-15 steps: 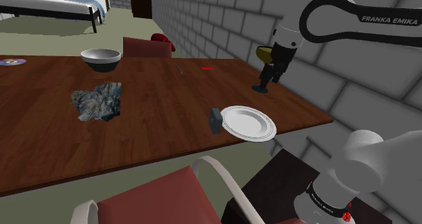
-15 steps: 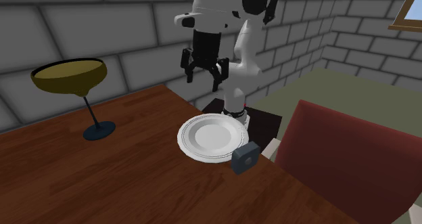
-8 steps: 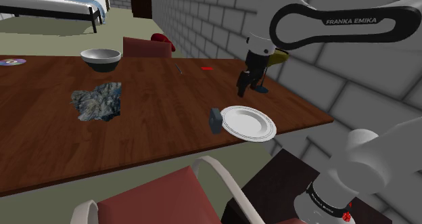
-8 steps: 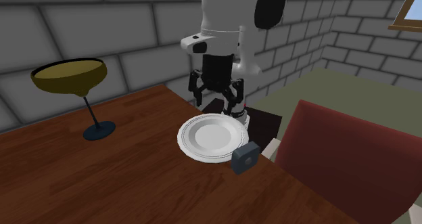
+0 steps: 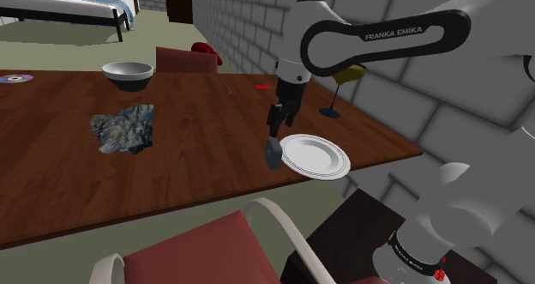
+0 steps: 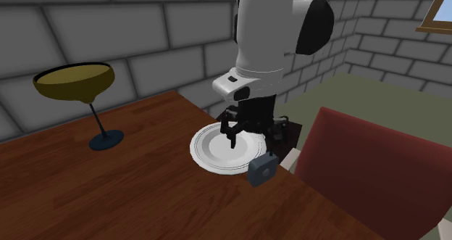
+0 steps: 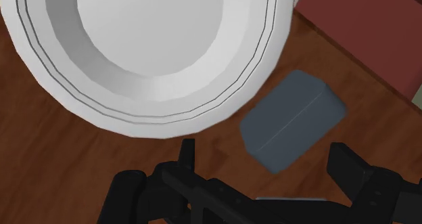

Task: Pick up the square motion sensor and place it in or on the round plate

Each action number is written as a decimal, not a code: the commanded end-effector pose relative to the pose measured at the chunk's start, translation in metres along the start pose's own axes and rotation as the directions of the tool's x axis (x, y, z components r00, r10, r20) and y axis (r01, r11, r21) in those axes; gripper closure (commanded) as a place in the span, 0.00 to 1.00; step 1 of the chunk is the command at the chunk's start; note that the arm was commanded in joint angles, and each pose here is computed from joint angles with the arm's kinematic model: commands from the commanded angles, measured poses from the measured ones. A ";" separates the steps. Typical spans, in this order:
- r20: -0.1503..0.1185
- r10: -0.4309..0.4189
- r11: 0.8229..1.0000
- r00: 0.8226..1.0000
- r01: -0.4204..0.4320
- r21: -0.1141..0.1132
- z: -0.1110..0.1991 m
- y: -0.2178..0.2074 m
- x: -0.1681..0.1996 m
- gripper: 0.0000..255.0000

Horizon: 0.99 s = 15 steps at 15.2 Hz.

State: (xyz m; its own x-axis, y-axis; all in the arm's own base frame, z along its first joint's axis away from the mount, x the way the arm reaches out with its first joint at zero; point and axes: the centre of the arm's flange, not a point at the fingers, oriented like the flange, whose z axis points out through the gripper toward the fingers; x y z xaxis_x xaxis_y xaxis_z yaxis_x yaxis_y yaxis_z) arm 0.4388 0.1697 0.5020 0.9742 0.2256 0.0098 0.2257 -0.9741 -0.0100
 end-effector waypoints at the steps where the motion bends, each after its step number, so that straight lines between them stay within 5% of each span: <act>1: 0.012 -0.030 0.999 0.999 0.030 0.015 0.012 -0.017 0.013 0.00; 9: 0.014 -0.035 0.999 0.999 0.035 0.018 0.054 -0.021 0.015 0.00; 15: 0.014 -0.035 0.999 0.999 0.035 0.018 0.054 -0.021 0.015 0.00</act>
State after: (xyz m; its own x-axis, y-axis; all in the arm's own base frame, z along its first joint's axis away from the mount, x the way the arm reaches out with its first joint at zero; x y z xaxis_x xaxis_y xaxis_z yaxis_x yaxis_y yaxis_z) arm 0.4487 0.1939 0.4486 0.9656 0.2602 -0.0034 0.2600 -0.9652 -0.0276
